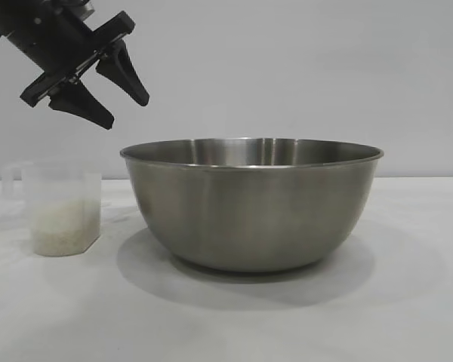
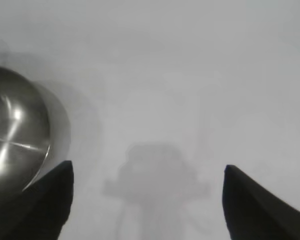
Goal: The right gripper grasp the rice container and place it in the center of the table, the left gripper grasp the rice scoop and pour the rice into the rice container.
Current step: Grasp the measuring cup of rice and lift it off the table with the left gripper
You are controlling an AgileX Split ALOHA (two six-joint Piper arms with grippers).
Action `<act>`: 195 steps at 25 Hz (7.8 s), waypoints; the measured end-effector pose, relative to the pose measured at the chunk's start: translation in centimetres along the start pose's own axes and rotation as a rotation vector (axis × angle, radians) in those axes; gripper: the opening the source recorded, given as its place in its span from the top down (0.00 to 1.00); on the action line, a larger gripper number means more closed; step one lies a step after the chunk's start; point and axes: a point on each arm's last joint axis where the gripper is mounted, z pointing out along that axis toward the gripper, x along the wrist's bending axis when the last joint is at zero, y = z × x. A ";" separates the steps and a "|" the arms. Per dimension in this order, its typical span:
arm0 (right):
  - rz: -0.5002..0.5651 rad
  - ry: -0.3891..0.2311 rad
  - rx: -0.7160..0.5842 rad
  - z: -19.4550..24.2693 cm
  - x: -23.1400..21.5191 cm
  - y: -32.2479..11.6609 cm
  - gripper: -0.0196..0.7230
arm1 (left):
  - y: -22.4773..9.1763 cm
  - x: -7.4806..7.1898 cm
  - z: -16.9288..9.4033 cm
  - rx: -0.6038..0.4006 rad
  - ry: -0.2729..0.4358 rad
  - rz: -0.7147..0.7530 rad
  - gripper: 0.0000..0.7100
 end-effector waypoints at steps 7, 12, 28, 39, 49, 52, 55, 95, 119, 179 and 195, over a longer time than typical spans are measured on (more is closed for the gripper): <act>0.018 -0.005 -0.117 -4.5 0.7 -9.1 0.25 | 0.0 0.0 0.0 0.002 -0.003 -0.002 0.38; 0.038 -0.005 -0.178 -4.8 1.0 -15.9 0.25 | 0.0 0.0 0.0 0.003 -0.005 -0.002 0.38; 0.036 -0.010 -0.375 0.1 1.3 -25.6 0.25 | 0.0 0.0 0.0 0.003 -0.005 0.000 0.38; 0.034 -0.011 -0.426 -0.2 1.3 -26.1 0.25 | -0.5 -0.6 -0.1 0.052 -0.075 -0.005 0.38; 0.034 -0.011 -0.426 -0.2 1.3 -26.1 0.25 | 0.1 2.4 -4.8 0.100 -0.225 -0.153 0.38; 0.034 -0.011 -0.426 -0.2 1.3 -26.1 0.25 | 0.7 2.1 -7.3 0.096 -0.246 -0.167 0.38; 0.034 -0.011 -0.426 -0.2 1.3 -26.1 0.25 | 1.2 0.8 -9.8 0.107 -0.196 -0.092 0.38; 0.034 -0.011 -0.426 -0.2 1.3 -26.1 0.25 | -6.6 -8.0 -20.3 -0.183 0.413 0.266 0.38; 0.034 -0.011 -0.426 -0.2 1.3 -26.1 0.25 | -17.8 -3.1 -16.9 -0.655 0.380 0.257 0.45; 0.025 -0.051 -0.425 -0.2 1.0 -26.1 0.25 | -20.0 2.5 -3.5 -0.380 0.284 0.309 0.69; 0.024 -0.055 -0.424 -0.2 0.9 -26.1 0.25 | -18.4 3.1 -1.6 -0.415 0.276 0.322 0.69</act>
